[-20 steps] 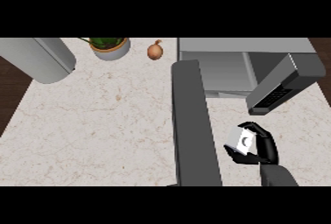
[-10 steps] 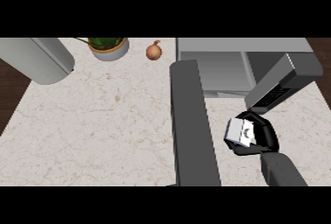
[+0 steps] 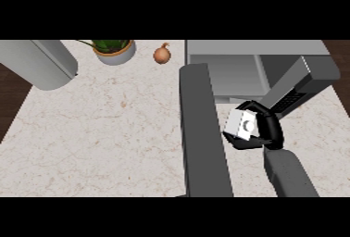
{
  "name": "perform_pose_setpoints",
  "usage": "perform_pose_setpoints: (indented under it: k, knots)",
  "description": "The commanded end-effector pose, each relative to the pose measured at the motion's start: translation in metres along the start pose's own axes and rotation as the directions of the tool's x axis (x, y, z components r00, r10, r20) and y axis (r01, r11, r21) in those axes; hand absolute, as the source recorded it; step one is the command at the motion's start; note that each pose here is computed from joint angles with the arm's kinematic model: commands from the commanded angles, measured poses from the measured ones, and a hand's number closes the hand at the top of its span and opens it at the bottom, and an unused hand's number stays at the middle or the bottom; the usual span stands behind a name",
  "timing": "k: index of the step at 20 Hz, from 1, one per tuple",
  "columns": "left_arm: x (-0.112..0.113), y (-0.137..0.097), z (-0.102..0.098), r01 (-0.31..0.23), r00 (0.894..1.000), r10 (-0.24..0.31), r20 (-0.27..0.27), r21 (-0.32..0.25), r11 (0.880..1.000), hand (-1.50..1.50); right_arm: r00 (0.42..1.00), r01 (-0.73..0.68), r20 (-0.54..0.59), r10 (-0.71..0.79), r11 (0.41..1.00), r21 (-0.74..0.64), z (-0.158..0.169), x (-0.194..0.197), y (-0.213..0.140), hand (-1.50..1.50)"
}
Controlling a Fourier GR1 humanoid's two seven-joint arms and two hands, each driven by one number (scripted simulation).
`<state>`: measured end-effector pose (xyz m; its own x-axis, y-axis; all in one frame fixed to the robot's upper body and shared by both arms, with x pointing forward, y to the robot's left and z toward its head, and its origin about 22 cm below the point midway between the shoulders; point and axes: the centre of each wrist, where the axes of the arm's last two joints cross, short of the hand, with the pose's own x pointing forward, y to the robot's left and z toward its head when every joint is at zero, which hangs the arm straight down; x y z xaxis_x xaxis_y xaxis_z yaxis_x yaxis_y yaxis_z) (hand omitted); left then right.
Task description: Pick up the milk, place it into the microwave and close the microwave
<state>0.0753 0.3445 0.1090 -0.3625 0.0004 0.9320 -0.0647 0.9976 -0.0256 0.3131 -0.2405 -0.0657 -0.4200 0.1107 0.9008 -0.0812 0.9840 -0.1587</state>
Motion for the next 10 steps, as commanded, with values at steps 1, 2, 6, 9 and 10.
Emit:
perform_pose_setpoints:
  k: [1, 2, 6, 9, 10]
  knots:
    - [0.004, 0.025, -0.004, 0.019, 1.0, -0.019, 0.011, 0.015, 1.0, -1.5, 0.999, -0.03, 0.014, 0.031, 1.0, -0.004, -0.046, 0.028, 0.008, 1.5]
    - [-0.006, 0.015, 0.007, -0.006, 1.0, 0.006, 0.01, 0.01, 1.0, -1.5, 0.999, -0.033, 0.017, 0.033, 0.999, -0.019, -0.043, 0.021, 0.027, 1.5]
    - [-0.008, 0.011, -0.011, 0.011, 1.0, -0.011, -0.004, 0.009, 1.0, -1.5, 0.993, -0.117, 0.007, 0.117, 0.993, -0.027, -0.076, 0.036, 0.04, 1.5]
    - [-0.011, 0.01, 0.003, -0.013, 1.0, 0.013, -0.001, -0.007, 1.0, -1.5, 0.973, -0.23, -0.015, 0.23, 0.973, 0.005, -0.089, 0.028, 0.047, 1.5]
    - [-0.007, 0.003, -0.006, 0.003, 1.0, -0.003, -0.003, -0.011, 1.0, -1.5, 0.967, -0.254, -0.017, 0.254, 0.967, 0.013, -0.102, 0.029, 0.043, 1.5]
